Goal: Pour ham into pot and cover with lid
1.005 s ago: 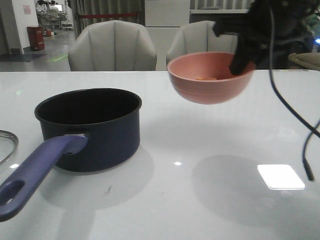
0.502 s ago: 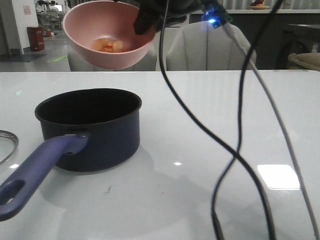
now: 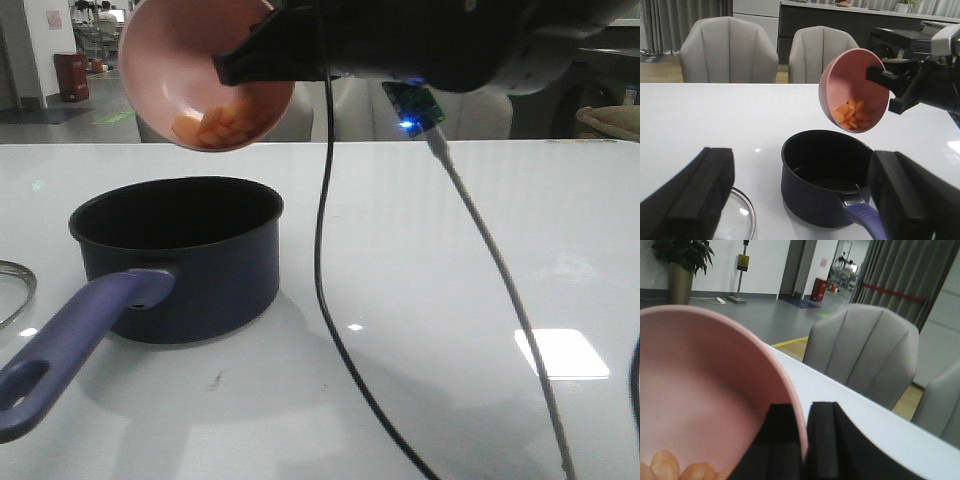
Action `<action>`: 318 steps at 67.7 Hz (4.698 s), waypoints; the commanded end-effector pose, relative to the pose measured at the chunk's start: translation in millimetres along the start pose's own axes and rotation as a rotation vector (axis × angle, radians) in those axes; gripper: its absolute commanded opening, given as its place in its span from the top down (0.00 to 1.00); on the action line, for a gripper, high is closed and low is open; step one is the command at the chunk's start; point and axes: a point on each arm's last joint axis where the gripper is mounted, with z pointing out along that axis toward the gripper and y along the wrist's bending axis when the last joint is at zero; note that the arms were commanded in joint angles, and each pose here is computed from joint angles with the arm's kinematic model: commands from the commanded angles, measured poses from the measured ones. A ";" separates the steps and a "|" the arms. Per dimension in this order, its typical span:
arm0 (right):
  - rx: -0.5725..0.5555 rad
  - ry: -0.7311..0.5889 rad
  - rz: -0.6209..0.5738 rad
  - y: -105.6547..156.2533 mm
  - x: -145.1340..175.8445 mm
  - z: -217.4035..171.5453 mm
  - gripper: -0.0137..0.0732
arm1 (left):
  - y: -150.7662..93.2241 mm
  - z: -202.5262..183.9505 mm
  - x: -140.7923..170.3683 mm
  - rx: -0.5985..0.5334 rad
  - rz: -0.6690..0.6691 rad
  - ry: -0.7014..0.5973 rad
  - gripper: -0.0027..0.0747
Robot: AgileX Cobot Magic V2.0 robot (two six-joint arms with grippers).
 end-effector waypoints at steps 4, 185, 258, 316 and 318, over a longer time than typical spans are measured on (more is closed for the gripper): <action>0.058 -0.215 -0.266 10.9 -32.3 0.5 0.67 | -1.9 -0.9 -13.4 0.017 -0.011 -0.082 0.21; 0.107 0.921 0.505 -159.6 27.2 -76.7 0.67 | -1.9 -0.9 -13.2 0.017 -0.011 -0.080 0.21; 0.095 0.833 0.391 -160.2 -29.1 -112.6 0.16 | -1.9 -0.9 -13.2 0.017 -0.011 -0.080 0.21; 0.262 0.113 0.257 -84.0 -66.0 -317.9 0.16 | -1.9 -1.0 -14.0 0.018 -0.011 -0.088 0.21; 0.258 0.115 0.258 -82.1 -63.8 -321.0 0.16 | -1.9 -1.0 -14.0 0.018 -0.011 -0.088 0.21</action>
